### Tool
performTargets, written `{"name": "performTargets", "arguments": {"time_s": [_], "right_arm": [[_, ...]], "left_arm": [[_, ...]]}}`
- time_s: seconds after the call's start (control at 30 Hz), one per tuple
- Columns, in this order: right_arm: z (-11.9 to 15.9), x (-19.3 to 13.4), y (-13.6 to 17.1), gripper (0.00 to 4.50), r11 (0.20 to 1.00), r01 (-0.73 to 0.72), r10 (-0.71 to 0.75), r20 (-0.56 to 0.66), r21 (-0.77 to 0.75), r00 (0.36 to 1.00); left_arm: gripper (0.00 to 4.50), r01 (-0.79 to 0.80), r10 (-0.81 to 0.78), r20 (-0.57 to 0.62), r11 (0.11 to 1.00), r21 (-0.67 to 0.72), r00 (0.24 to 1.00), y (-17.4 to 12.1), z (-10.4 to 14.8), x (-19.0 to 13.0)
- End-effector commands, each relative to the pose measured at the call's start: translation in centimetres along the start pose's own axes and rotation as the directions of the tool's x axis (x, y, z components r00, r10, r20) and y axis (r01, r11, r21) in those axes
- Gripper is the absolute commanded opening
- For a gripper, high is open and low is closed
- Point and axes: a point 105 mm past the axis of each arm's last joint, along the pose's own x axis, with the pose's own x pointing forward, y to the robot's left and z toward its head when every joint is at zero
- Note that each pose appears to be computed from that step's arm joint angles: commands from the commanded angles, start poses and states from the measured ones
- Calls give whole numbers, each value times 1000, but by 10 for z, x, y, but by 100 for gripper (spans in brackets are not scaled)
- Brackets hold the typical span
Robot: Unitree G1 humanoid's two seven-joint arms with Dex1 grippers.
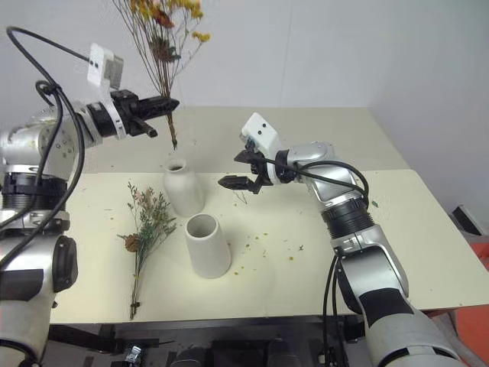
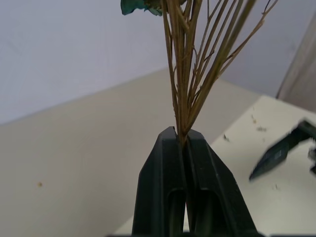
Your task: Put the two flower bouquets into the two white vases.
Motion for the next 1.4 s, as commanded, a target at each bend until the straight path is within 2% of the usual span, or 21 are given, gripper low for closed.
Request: {"name": "performTargets", "arguments": {"time_s": [0.03, 0.13, 0.47, 0.5, 0.63, 0.9, 1.07, 1.2, 1.23, 1.33, 1.4], "right_arm": [[12, -9, -1, 450, 999, 19, -18, 33, -37, 999], [10, -10, -2, 450, 999, 24, -23, 25, -37, 999], [11, -11, -1, 450, 999, 23, -22, 25, -43, 999], [11, -11, -1, 450, 999, 22, -21, 25, -43, 999], [10, -10, 0, 450, 999, 19, -18, 24, -44, 1000], [10, -11, 1, 450, 999, 14, -13, 25, -46, 1000], [9, -12, 1, 450, 999, 13, -12, 22, -47, 1000], [8, -14, 2, 450, 999, 13, -12, 21, -50, 1000], [8, -16, 2, 450, 999, 11, -10, 22, -52, 1000], [6, -25, 6, 450, 998, -6, 7, 22, -68, 1000], [2, -30, 8, 450, 997, -17, 18, 14, -74, 1000]], "left_arm": [[1, 36, -41, 81, 997, 61, 996, -8, 18, -5], [1, 35, -39, 54, 997, 66, 998, -10, 7, -5], [1, 32, -34, 46, 999, 39, 998, -18, -7, -10], [53, 28, -29, 40, 999, 35, 999, -19, -9, -11], [166, 7, -8, 31, 1000, 15, 1000, -20, -14, -16], [441, -52, 52, 23, 999, 10, 998, -21, -12, -34], [448, -126, 126, -17, 992, 27, 992, -18, -13, -60], [448, -170, 171, -80, 985, 30, 982, -19, -18, -92], [448, -183, 183, -118, 983, 12, 976, -20, -20, -99], [448, -196, 179, -377, 981, -8, 909, -30, -32, -121], [448, -202, 161, -487, 979, -33, 858, -37, -36, -132]]}}
